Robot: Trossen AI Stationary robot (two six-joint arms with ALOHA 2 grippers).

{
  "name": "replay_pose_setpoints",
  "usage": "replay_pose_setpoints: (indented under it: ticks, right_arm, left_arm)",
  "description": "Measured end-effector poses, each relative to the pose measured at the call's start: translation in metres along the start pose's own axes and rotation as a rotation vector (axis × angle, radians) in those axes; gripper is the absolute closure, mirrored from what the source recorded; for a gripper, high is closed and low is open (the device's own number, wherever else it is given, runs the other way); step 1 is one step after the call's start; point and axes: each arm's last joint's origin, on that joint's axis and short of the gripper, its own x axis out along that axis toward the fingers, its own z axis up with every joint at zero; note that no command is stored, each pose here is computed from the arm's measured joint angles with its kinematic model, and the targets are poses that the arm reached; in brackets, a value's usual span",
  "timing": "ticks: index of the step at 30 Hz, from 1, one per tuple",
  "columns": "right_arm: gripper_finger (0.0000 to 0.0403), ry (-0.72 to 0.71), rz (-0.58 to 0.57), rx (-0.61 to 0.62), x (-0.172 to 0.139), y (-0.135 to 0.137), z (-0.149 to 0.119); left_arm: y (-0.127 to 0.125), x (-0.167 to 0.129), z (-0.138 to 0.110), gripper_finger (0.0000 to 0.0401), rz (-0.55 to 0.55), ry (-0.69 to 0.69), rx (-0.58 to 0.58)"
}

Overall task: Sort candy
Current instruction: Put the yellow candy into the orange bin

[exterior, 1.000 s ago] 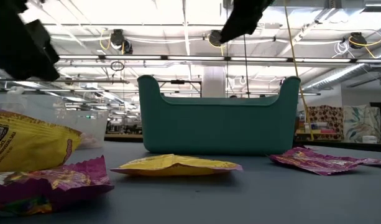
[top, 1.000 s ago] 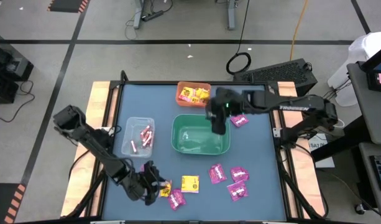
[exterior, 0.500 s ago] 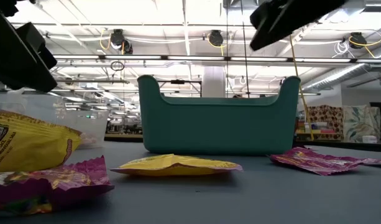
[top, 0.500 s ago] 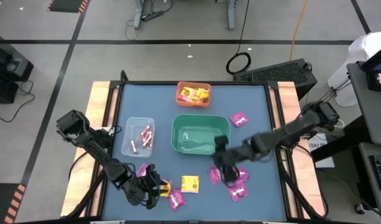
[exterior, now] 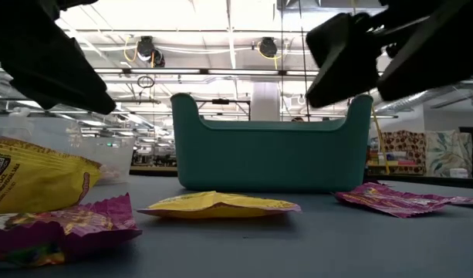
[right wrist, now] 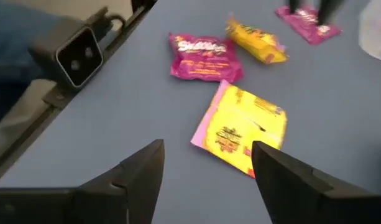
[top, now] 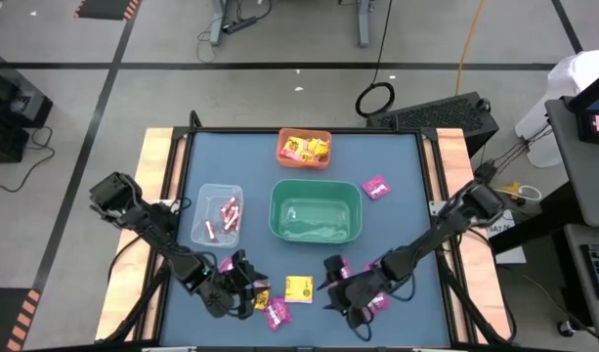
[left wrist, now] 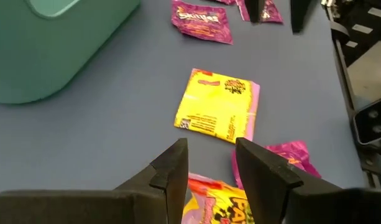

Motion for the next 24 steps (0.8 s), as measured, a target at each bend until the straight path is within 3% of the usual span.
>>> replay_pose_setpoints:
  ticks: [9,15,20,24]
  right_arm:
    - [0.0138,0.002,-0.022,-0.043,0.049,-0.001,-0.005]
    - [0.0138,0.048,-0.045,0.019,0.071,-0.007,-0.016]
    - [0.0158,0.063,-0.066,0.022,0.072,-0.008,-0.018]
    - [0.0199,0.088,-0.068,0.035,0.071,-0.008,-0.021]
  left_arm:
    - [0.0,0.0,0.0,0.0262,0.001,0.0,0.004]
    - [0.0,0.0,0.0,0.0262,0.0,-0.001,0.0]
    - [0.0,0.0,0.0,0.0262,-0.001,-0.002,0.02]
    - [0.0,0.0,0.0,0.0262,-0.001,-0.002,0.025]
